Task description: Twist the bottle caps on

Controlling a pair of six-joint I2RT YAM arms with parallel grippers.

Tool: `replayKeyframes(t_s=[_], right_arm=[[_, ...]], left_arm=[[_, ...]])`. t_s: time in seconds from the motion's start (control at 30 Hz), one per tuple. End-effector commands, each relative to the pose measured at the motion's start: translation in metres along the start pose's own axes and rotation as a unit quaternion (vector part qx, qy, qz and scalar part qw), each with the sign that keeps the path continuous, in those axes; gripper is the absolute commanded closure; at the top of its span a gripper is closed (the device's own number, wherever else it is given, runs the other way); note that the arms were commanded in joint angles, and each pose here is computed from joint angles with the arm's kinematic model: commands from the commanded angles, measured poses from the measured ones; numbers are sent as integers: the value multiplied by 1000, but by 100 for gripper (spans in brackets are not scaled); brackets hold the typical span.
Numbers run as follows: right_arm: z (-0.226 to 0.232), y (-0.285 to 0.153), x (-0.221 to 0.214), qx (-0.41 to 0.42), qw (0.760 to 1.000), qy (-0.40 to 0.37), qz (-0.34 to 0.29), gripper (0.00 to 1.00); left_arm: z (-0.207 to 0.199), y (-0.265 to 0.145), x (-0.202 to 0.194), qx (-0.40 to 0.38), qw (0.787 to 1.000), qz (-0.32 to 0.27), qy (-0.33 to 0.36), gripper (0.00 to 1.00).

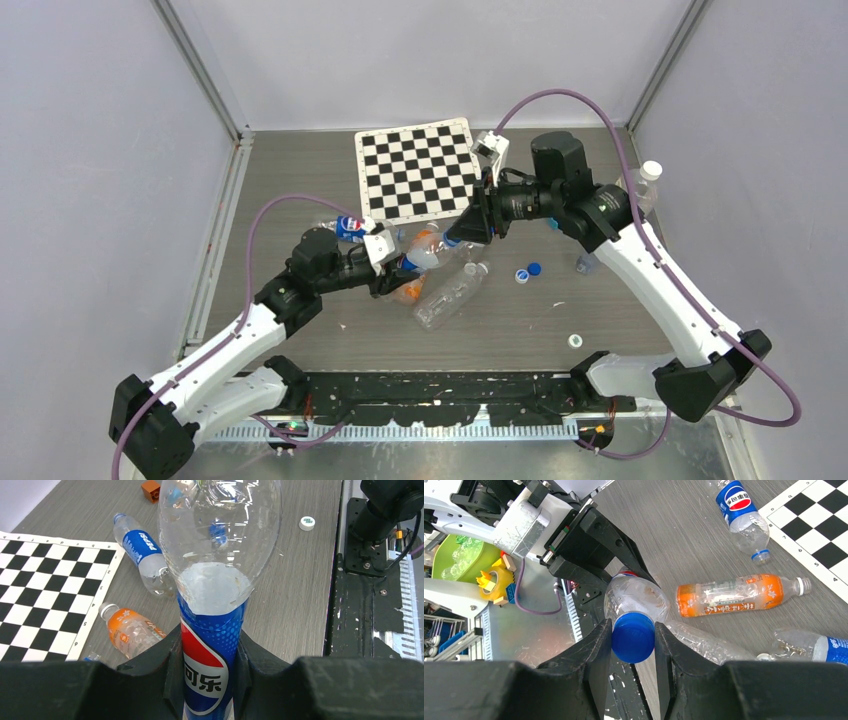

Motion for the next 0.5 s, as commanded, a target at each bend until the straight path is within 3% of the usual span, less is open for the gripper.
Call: replayKeyframes(t_s=[0.0, 0.47], right_arm=[[18, 4, -18, 34, 999, 1, 31, 100], [11, 14, -18, 13, 1000, 11, 21, 100]], left_arm=[[22, 0, 47, 44, 996, -73, 23, 67], [28, 1, 53, 71, 992, -104, 1, 67]])
Point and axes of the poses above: each gripper's point midway between its finger pads, its own y axis out along the fingers, its own z axis along the line the jaws close on, x = y × z, the point moved 3 cm from there along -y, back along the fingers, and after that the axes turned 10 degrees about y, right-handed, at the moved point
